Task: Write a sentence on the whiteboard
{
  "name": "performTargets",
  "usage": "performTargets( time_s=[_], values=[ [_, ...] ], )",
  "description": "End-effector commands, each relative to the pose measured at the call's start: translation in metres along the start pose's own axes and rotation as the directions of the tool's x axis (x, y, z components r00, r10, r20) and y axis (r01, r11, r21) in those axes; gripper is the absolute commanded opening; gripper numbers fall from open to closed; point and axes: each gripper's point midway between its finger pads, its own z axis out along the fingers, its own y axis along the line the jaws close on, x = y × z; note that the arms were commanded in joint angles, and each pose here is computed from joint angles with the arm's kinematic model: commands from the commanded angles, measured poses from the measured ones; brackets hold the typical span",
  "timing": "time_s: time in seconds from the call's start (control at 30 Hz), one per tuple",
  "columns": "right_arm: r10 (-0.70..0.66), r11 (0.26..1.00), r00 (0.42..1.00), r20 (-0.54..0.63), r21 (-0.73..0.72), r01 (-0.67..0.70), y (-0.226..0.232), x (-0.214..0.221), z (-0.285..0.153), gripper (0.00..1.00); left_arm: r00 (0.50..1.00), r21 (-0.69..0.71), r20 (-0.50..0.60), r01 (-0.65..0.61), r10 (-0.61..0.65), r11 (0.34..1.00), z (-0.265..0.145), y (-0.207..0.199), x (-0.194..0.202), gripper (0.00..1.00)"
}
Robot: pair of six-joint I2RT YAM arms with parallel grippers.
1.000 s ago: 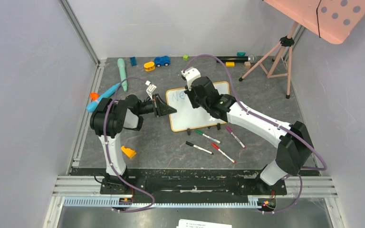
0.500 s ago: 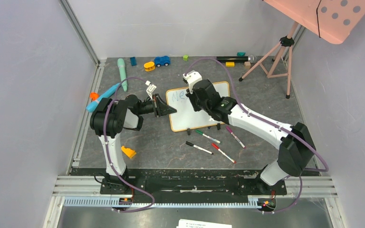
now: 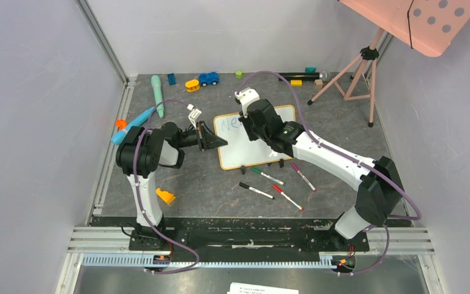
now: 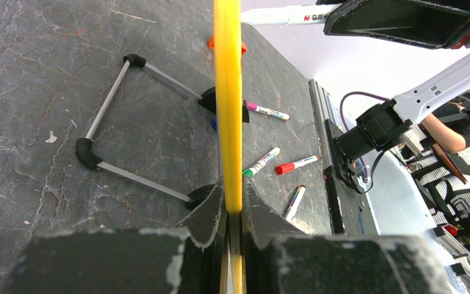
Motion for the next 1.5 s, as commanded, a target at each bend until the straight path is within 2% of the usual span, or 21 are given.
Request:
performTargets(
  time_s=[0.0,0.4,1.0,1.47],
  values=[
    [0.019,0.998,0.998,0.052,0.052,-0.022,-0.015,-0.025,0.004,0.00,0.986,0.052,0.009,-0.168,0.168,0.984,0.005,-0.013,-0.011,0.02],
    [0.026,0.998,0.998,0.064,0.059,-0.030,-0.018,-0.031,0.005,0.00,0.985,0.051,0.011,-0.171,0.170,0.984,0.005,-0.013,-0.012,0.02],
    [0.056,0.997,0.998,0.005,0.051,-0.056,-0.019,0.009,-0.006,0.00,0.985,0.049,0.012,-0.171,0.171,0.984,0.004,-0.013,-0.012,0.02],
    [0.046,0.995,0.998,0.048,0.086,-0.050,-0.030,-0.019,0.000,0.00,0.985,0.046,0.013,-0.170,0.170,0.984,0.004,-0.013,-0.011,0.02]
  ],
)
